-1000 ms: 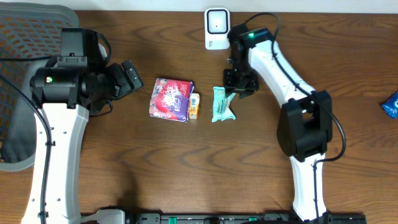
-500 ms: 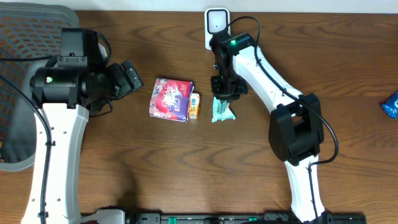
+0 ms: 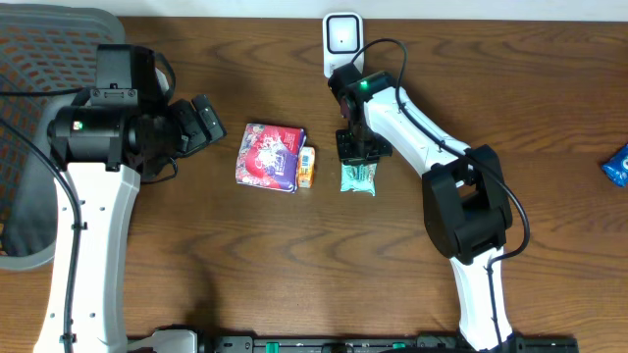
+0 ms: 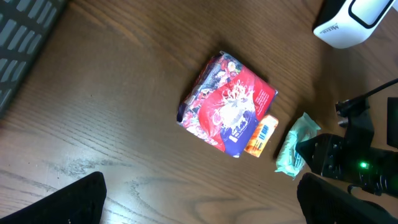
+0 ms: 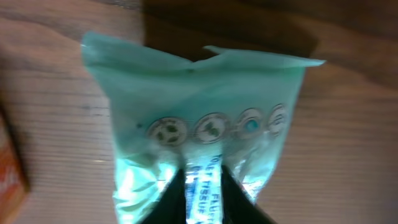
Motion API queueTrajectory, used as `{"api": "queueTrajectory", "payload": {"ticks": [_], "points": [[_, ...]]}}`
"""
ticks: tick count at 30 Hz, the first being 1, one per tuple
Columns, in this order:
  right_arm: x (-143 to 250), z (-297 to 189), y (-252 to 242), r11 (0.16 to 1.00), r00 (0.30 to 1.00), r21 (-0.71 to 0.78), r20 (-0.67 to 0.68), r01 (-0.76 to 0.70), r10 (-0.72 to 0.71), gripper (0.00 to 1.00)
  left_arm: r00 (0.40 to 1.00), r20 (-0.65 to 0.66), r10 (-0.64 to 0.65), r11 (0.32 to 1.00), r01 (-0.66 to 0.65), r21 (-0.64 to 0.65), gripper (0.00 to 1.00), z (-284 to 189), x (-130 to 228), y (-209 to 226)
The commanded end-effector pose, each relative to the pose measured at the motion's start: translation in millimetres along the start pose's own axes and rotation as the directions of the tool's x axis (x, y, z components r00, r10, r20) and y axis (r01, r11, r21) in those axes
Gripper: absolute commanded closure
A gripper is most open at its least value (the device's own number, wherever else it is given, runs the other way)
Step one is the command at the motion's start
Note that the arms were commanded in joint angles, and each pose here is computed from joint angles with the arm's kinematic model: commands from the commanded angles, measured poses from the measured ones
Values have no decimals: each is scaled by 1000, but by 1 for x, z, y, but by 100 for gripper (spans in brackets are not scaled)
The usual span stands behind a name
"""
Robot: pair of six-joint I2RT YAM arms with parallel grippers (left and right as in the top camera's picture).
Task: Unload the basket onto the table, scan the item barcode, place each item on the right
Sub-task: 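Lift the green wipes pack toward the scanner with the right gripper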
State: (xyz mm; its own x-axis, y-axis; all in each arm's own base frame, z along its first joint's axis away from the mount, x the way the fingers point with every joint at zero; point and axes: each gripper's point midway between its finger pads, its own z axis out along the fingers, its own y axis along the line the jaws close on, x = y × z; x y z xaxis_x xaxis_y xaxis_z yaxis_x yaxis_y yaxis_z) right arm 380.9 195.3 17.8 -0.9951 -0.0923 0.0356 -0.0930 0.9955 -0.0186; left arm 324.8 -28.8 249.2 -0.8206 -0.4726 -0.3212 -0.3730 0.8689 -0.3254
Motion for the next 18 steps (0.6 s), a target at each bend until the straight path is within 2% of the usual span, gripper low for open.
{"api": "queueTrajectory", "payload": {"ticks": [1, 4, 7, 9, 18], "points": [[6, 9, -14, 996, 999, 86, -28, 19, -16, 72, 1000, 9, 7, 1000, -7, -3, 2, -2, -2, 1], [2, -11, -13, 996, 1000, 83, -23, 22, -20, 63, 1000, 9, 7, 1000, -7, -3, 2, -2, -2, 1], [-2, -33, -10, 997, 1000, 75, -14, 22, -21, 61, 1000, 9, 7, 1000, -7, -3, 2, -2, -2, 1], [-2, -43, -7, 997, 1000, 73, -8, 27, -27, 54, 1000, 9, 7, 1000, -7, -3, 2, -2, -2, 1], [10, -32, 12, 993, 997, 89, -20, 82, -81, 50, 1000, 9, 7, 1000, -7, -3, 2, -2, -2, 1]]}}
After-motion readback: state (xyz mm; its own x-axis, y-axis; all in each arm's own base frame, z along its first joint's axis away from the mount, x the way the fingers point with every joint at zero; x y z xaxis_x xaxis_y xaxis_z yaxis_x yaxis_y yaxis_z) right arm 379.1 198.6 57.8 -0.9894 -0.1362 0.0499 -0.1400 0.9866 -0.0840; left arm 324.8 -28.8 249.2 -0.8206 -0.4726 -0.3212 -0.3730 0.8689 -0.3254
